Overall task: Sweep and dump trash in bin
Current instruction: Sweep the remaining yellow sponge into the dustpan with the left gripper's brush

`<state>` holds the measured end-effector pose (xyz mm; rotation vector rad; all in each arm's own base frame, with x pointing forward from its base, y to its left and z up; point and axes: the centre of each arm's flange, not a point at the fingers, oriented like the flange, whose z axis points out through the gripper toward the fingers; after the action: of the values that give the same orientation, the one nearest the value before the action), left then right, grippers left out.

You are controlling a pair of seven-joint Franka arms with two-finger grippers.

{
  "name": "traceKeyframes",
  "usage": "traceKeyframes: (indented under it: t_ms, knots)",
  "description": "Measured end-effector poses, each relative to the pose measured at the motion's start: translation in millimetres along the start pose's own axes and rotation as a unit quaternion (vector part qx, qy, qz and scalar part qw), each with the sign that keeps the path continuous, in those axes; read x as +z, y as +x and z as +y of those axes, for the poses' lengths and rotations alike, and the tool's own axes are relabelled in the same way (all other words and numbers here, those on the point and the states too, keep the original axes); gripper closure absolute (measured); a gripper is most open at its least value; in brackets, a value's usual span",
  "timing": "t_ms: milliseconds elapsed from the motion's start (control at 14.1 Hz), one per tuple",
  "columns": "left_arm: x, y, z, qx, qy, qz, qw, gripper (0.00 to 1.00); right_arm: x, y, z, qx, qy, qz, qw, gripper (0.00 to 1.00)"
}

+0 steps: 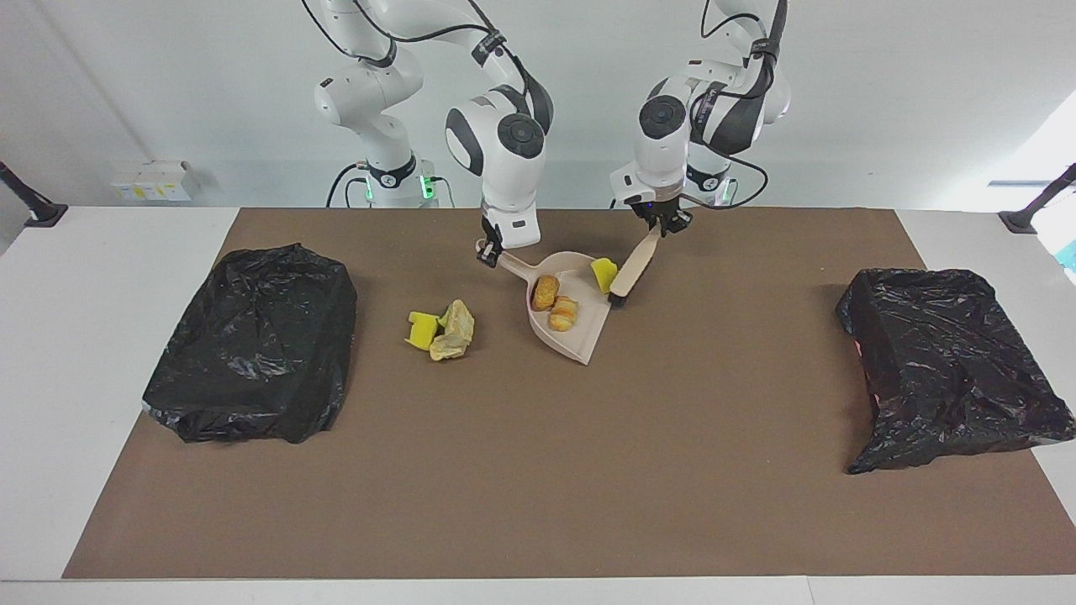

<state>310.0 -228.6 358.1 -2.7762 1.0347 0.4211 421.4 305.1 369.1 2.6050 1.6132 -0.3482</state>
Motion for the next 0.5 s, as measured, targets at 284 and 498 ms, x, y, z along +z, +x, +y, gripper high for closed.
traceKeyframes:
  t_ms: [284, 498]
  knots:
    - [13.2, -25.1, -4.8, -0.010, 0.000, -0.012, 1.000, 0.74, 0.1, 0.0, 0.0, 0.000, 0.000, 0.000, 1.000, 0.67]
    - [19.3, -36.3, -21.8, -0.034, -0.011, -0.012, 0.999, 0.74, 0.1, 0.0, 0.0, 0.000, 0.000, 0.000, 1.000, 0.67]
